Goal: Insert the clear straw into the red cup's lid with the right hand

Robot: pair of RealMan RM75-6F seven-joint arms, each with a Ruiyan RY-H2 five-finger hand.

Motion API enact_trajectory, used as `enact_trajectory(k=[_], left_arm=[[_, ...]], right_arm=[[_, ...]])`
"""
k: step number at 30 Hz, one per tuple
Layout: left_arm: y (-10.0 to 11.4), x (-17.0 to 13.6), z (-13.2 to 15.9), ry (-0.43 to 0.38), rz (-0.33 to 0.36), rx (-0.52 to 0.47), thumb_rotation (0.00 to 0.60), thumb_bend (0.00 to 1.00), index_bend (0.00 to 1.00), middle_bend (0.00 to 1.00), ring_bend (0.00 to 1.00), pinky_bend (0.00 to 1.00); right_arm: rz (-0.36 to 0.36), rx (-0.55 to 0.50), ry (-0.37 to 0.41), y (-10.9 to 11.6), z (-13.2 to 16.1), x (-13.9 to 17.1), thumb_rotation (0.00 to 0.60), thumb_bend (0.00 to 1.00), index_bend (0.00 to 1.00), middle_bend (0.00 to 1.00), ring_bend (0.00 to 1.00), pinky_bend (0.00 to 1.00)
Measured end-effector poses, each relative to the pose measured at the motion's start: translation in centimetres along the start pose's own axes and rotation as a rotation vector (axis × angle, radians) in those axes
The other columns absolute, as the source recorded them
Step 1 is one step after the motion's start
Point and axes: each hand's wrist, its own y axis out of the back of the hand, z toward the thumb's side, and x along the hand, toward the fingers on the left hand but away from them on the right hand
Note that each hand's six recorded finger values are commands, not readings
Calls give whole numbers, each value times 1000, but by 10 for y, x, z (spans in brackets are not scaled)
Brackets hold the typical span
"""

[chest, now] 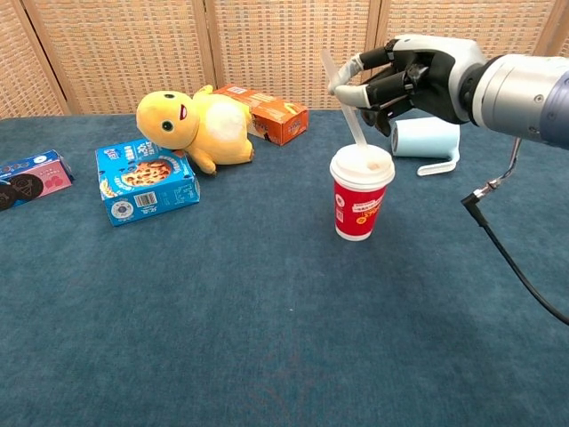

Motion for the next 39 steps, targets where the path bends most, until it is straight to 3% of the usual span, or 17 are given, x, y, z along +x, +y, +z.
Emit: enact_trajectory(k=[9,18,30,33,39], left_arm=[[0,0,0,-1,-1,-1,600,0,0,0,0,0],[-1,0,0,-2,-4,-4,600,0,0,0,0,0],[-2,0,1,-4,-10,-4,600,0,0,0,0,0],[-2,0,1,-4,-9,-3,600,0,0,0,0,0],[-3,-1,1,-5,-11,-4,600,0,0,0,0,0]], right_arm=[[26,22,9,0,-10,3,600,565,714,702,491,523],[66,93,-10,4,-28,8,600,565,596,401,212,302],[75,116,-35,13,-41,12,600,565,578,349,168,275],[86,132,-31,12,-43,13,600,557,520,299,139,231],[119,177,-33,10,-46,15,600,450,386,200,78,141]])
